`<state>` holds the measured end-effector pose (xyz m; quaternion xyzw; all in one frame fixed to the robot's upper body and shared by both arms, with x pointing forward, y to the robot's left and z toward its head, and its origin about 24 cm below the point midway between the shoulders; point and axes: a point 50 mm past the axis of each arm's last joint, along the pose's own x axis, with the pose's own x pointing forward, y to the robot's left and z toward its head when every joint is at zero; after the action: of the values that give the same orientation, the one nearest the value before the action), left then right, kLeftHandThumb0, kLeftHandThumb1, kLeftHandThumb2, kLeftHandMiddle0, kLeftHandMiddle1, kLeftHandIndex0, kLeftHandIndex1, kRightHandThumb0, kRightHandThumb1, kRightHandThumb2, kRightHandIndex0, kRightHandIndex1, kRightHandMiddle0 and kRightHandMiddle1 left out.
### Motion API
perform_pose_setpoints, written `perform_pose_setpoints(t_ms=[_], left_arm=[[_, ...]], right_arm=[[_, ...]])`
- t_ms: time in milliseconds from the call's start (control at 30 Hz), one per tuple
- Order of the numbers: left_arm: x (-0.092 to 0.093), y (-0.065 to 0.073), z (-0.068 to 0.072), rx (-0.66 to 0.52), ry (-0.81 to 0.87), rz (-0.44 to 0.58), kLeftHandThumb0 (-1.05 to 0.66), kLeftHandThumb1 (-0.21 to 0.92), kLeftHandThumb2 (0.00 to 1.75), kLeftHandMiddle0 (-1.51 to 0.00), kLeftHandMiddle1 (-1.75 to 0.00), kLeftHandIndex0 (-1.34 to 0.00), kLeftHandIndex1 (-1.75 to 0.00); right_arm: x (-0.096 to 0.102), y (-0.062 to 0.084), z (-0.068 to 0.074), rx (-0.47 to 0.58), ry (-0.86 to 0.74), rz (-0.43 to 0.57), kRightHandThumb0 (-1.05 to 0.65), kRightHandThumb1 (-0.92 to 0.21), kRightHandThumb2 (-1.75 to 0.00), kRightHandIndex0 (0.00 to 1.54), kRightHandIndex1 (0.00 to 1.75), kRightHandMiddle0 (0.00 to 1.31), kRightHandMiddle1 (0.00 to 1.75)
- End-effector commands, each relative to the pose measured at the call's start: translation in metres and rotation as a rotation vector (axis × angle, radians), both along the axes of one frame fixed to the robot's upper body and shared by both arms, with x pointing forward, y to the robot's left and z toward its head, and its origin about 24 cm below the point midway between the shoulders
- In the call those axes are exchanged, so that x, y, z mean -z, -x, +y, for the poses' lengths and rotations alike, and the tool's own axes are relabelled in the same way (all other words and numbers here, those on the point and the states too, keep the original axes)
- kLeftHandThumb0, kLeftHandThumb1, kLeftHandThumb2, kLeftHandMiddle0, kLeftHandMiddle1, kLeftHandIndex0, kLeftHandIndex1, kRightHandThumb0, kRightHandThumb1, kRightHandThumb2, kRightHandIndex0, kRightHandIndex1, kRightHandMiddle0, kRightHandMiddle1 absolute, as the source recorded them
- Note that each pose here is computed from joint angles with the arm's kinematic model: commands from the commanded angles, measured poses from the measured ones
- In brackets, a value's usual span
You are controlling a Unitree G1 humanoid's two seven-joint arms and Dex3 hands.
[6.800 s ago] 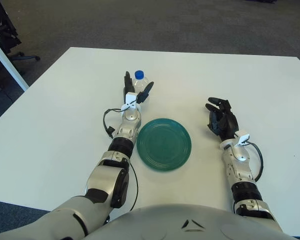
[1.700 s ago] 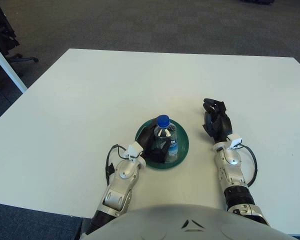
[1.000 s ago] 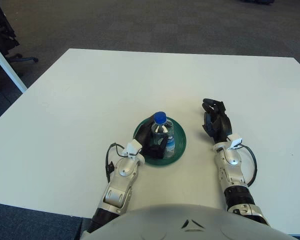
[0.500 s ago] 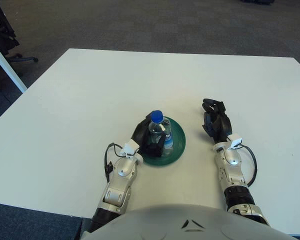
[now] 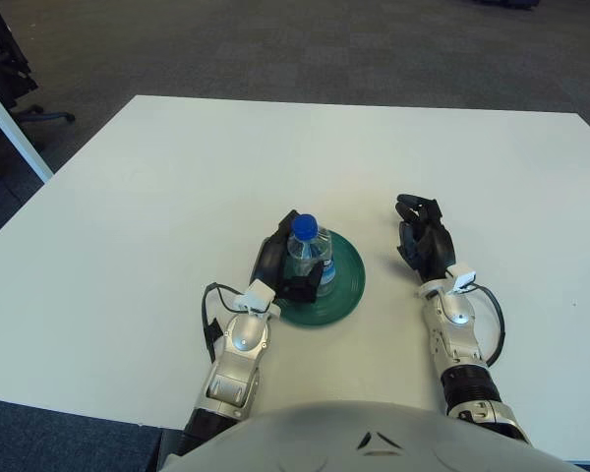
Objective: Put the bottle into the plate.
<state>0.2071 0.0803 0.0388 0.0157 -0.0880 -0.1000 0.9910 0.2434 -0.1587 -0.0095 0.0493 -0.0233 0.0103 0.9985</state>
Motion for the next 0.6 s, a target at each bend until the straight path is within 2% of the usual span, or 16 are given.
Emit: perform_pose_setpoints(t_ms=[0, 567], left_arm=[[-0.0029, -0.0039, 0.0003, -0.005, 0.008, -0.026, -0.03, 0.38, 1.15, -1.16, -1.75, -0.91, -1.75], [-0.0040, -0.0040, -0.0011, 0.003, 0.035, -0.016, -0.02, 0.36, 1.19, -1.16, -1.75, -0.92, -1.75]], right_arm=[[0.0417, 0.0288, 0.0047, 0.009, -0.049, 0.211, -0.45, -0.91, -0.48, 0.51, 0.61, 0.00, 1.22], [0.0409, 0.0292, 0.0033, 0.013, -0.021, 0.204, -0.46, -0.92, -0.52, 0.52, 0.62, 0.00, 1.19]])
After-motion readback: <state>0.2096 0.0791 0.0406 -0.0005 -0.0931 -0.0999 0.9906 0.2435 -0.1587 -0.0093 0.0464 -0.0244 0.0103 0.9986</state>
